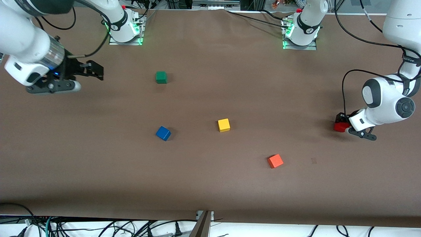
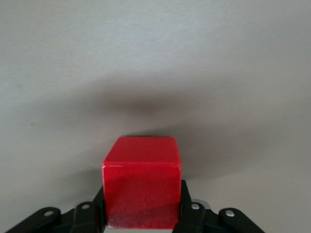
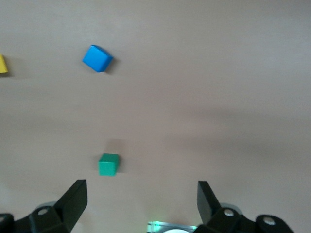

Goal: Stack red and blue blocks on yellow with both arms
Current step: 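Lift the red block while the right gripper reaches toward the blue block, then carry the red block over yellow while the right gripper reaches blue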

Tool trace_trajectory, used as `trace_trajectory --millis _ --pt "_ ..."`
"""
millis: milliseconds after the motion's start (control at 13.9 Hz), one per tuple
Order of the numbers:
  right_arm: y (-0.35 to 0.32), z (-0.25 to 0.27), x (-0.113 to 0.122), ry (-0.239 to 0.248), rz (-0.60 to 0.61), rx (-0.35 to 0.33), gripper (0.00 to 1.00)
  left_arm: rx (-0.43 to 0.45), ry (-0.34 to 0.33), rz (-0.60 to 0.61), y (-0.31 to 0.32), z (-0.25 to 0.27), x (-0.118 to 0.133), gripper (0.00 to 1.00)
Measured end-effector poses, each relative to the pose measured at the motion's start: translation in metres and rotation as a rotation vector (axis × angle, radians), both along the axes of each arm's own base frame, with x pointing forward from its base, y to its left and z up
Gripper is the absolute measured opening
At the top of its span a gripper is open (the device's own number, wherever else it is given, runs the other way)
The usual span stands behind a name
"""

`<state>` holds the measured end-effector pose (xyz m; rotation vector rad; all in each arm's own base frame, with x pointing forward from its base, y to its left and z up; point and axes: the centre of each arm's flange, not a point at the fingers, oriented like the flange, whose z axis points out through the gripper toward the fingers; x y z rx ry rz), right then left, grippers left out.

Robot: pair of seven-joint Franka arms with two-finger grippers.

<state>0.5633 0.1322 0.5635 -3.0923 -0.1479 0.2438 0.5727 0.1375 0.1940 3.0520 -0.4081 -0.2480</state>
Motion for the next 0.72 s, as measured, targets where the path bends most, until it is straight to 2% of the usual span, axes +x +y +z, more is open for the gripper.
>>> trace_trajectory --millis 287,503,718 --pt "0.035 -0.065 0.034 -0.013 -0.040 0.011 1.00 -0.016 -0.013 0.034 -0.052 0.038 0.019 0.56" --pt "0.074 -0.111 0.053 -0.062 -0.115 0.008 1.00 -0.041 -0.022 0.124 -0.166 0.102 0.046 0.56" --pt "0.095 -0.171 0.075 -0.086 -0.234 0.051 1.00 -0.047 -0.048 0.218 -0.296 0.136 0.045 0.56"
